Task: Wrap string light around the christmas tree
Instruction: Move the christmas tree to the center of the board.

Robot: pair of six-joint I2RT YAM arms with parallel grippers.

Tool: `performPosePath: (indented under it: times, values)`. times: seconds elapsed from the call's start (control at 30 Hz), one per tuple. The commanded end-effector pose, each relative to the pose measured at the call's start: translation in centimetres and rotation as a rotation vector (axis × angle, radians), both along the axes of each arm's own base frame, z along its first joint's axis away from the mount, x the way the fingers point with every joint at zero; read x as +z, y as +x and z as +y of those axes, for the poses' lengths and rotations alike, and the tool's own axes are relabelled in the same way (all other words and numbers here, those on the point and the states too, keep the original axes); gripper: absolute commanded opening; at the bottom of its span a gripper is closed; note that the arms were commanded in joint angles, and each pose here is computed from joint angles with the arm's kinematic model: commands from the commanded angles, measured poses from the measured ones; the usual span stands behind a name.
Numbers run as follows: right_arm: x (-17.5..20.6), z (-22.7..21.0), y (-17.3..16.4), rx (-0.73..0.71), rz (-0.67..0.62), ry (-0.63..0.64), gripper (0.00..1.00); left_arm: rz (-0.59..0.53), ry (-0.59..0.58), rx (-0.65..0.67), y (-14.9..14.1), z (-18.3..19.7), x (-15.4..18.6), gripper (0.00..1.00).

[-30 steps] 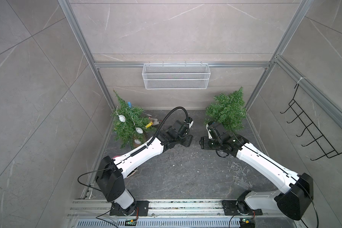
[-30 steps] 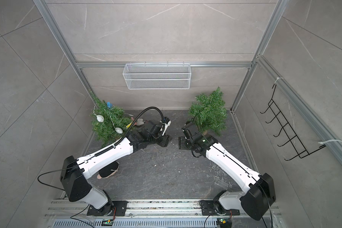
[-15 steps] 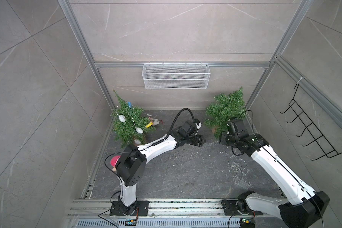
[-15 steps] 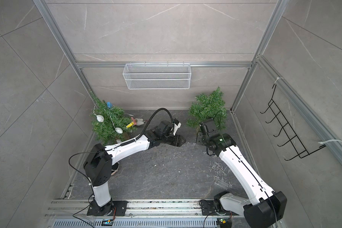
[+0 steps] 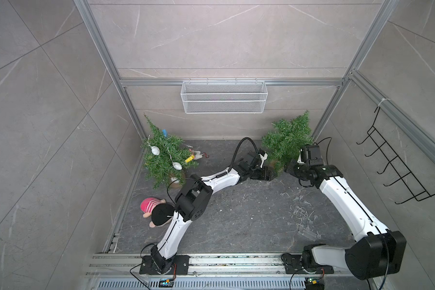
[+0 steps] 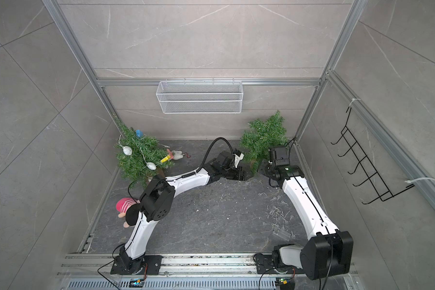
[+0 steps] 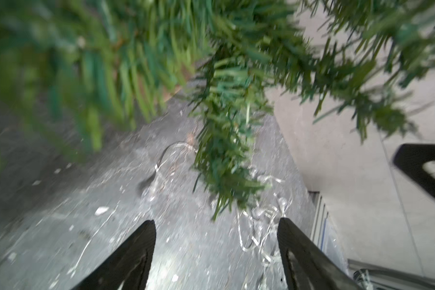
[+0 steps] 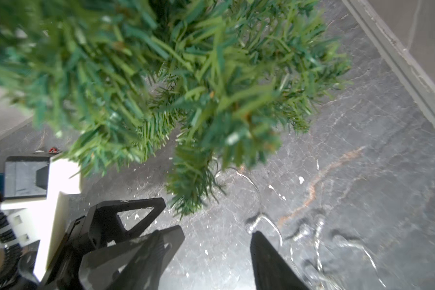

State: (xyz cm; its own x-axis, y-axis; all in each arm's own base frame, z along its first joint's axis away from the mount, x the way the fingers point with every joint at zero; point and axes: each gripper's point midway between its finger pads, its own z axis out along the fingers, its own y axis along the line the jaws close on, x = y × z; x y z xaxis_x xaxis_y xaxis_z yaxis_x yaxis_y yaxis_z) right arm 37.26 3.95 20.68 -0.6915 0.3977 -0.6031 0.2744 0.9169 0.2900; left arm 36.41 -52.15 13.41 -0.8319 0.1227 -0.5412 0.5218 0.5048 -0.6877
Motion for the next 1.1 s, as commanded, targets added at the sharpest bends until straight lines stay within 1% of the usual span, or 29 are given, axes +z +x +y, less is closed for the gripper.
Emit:
performPosePath:
  times: [0.0, 0.03, 0.13, 0.2, 0.3, 0.37, 0.43, 0.57, 0.63, 0.67, 0.7, 0.73, 0.87, 1.07]
  values:
    - [0.5, 0.5, 2.1, 0.001, -0.044, 0.043, 0.58, 0.000, -0.117, -0.010, 0.8, -2.0, 2.8, 0.78]
    - [0.4, 0.5, 2.4, 0.001, -0.047, 0.047, 0.58, 0.017, -0.107, -0.007, 1.2, -2.3, 1.1, 0.77]
    - [0.0, 0.6, 3.1, -0.001, -0.052, 0.049, 0.55, 0.026, -0.135, -0.011, 1.5, -3.2, 1.5, 0.72]
    - [-0.3, 0.6, 3.3, -0.004, -0.052, 0.048, 0.51, 0.043, -0.162, -0.034, 1.2, -3.9, 1.7, 0.67]
    - [-0.9, 0.6, 3.5, 0.000, -0.049, 0.045, 0.44, 0.066, -0.183, -0.047, 0.7, -4.4, 1.4, 0.59]
    - [-1.1, 0.5, 3.6, 0.001, -0.048, 0.036, 0.37, 0.074, -0.189, -0.043, 0.7, -4.4, 1.1, 0.52]
    - [-1.4, 0.4, 3.6, 0.005, -0.044, 0.027, 0.29, 0.066, -0.197, -0.040, 0.8, -4.3, 1.4, 0.42]
    - [-1.1, 0.8, 3.5, 0.035, -0.052, 0.025, 0.17, 0.052, -0.226, -0.007, 1.8, -2.6, 2.3, 0.16]
    - [-1.0, 1.0, 3.4, 0.051, -0.049, 0.029, 0.14, 0.056, -0.249, 0.013, 2.2, -1.6, 2.9, 0.08]
    - [-0.9, 1.1, 3.4, 0.062, -0.050, 0.031, 0.13, 0.068, -0.247, 0.014, 2.2, -1.2, 2.3, 0.04]
    - [-0.9, 1.3, 3.3, 0.070, -0.048, 0.036, 0.12, 0.055, -0.262, 0.010, 2.1, -0.8, 3.7, 0.03]
    - [-1.0, 1.4, 3.2, 0.078, -0.045, 0.041, 0.11, 0.054, -0.263, 0.007, 1.9, -0.5, 4.0, 0.03]
    - [-1.2, 2.2, 2.8, 0.108, -0.036, 0.066, 0.07, 0.061, -0.260, -0.014, 1.0, 0.6, 4.0, 0.00]
    - [-1.3, 4.1, 1.5, 0.173, -0.027, 0.079, 0.03, 0.041, -0.231, -0.040, -0.8, 2.1, 4.0, 0.00]
